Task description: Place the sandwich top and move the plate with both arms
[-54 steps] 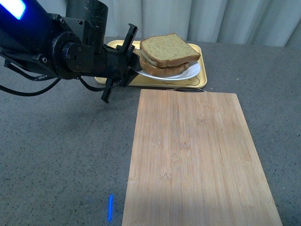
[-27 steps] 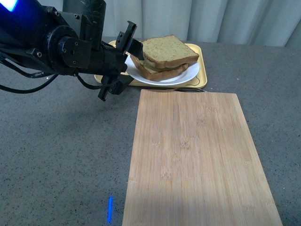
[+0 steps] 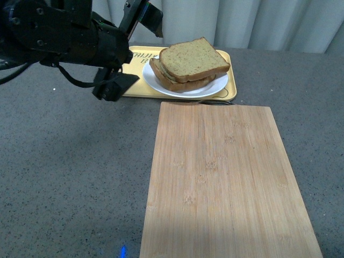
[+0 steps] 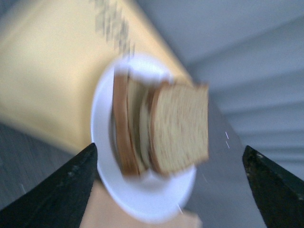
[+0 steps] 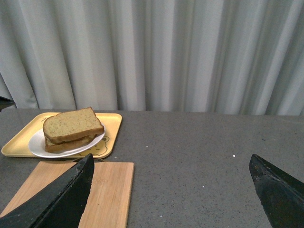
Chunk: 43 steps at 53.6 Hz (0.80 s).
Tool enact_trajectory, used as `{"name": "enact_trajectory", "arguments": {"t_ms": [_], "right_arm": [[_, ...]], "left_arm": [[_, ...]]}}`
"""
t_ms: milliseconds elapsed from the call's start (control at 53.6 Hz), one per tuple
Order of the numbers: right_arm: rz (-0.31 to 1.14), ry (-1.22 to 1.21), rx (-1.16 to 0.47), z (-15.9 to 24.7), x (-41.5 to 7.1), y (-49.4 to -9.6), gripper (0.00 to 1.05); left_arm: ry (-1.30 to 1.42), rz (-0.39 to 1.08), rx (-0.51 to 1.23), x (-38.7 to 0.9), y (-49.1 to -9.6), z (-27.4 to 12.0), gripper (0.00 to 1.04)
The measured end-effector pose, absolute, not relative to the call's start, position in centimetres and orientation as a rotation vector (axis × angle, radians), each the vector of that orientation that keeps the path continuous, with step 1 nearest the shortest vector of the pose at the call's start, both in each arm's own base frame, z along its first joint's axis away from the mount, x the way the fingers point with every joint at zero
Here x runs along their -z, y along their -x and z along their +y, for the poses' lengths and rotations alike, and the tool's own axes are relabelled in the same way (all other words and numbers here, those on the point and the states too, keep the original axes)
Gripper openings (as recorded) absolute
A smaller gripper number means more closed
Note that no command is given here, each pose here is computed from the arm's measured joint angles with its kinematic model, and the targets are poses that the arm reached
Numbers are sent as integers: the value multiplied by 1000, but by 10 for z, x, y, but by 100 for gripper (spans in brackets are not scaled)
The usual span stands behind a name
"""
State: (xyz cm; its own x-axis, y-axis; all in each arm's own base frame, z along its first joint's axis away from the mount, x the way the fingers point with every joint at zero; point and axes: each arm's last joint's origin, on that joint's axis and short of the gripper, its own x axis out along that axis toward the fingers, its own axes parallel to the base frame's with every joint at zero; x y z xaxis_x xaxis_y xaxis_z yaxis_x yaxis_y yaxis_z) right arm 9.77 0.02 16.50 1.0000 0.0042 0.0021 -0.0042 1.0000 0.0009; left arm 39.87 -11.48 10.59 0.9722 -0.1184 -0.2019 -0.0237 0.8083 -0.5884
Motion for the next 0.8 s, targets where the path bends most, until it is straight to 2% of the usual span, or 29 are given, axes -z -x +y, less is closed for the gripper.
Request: {"name": "enact_trajectory", "arguments": {"t_ms": [56,131,243,355,411,802], "right_arm": [[-2,-1,-3,0,-165,-98,95],[-2,-1,-3,0,-165,-98,95],[-2,-1,-3,0,-165,-98,95],[-2,-1,-3,0,-165,-98,95],[-2,-1,-3,0,-165,-98,95],[-2,-1,-3,0,-165,-98,95]], "left_arm": [[356,83,18,-110,-371,-96,65],[189,7,10,-126,-346,-77,50],[83,-18,3,-139,-318,-60,32],[35,14,-3,-137,-287,-44,11],[28,22,1,-138,-275,-39,4],[13,16,-1,-150,-214,-17,4]]}}
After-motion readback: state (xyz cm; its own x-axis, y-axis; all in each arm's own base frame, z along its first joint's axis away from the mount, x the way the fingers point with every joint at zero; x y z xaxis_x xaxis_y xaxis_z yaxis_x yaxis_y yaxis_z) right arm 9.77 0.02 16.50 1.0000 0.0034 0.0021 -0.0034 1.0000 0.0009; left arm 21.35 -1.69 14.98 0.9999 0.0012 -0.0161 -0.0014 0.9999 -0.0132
